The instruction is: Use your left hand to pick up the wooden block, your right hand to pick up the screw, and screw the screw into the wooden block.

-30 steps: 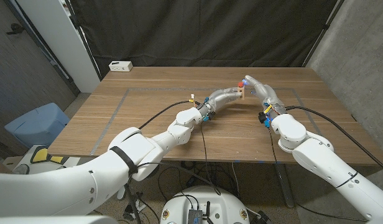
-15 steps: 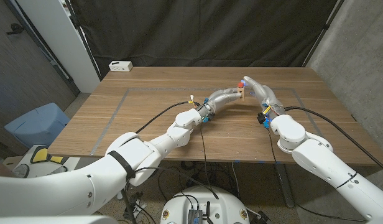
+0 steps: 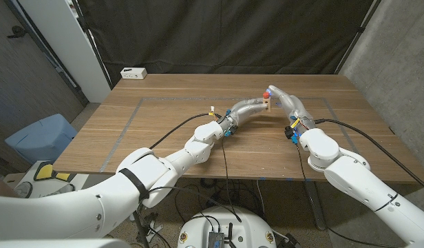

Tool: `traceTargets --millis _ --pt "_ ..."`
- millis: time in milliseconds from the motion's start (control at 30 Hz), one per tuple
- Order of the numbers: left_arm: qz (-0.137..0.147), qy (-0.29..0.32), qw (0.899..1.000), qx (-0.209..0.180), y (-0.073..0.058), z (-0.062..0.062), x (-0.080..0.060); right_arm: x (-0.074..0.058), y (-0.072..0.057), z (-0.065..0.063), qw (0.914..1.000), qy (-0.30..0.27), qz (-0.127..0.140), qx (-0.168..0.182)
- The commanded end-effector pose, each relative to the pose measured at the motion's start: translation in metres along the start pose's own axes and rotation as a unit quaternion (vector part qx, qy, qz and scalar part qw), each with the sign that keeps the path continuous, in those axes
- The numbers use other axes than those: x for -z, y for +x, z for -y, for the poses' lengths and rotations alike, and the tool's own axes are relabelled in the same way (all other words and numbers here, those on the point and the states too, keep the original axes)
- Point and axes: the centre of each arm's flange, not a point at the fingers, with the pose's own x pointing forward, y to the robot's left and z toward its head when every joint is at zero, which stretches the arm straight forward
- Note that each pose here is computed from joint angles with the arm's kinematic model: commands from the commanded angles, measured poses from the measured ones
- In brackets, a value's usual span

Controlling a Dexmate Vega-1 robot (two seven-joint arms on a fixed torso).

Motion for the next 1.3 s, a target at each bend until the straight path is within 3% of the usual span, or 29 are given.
traceTargets --millis 33,1300 --pt "-0.005 -0.003 1.000 0.001 0.003 0.000 0.000 0.000 -0.004 -0.001 1.0000 -0.005 -0.004 -0.001" --pt "-0.021 -0.013 1.000 -0.004 0.006 -0.002 0.003 -0.002 -0.020 -0.011 0.9996 -0.017 -0.019 -0.011"
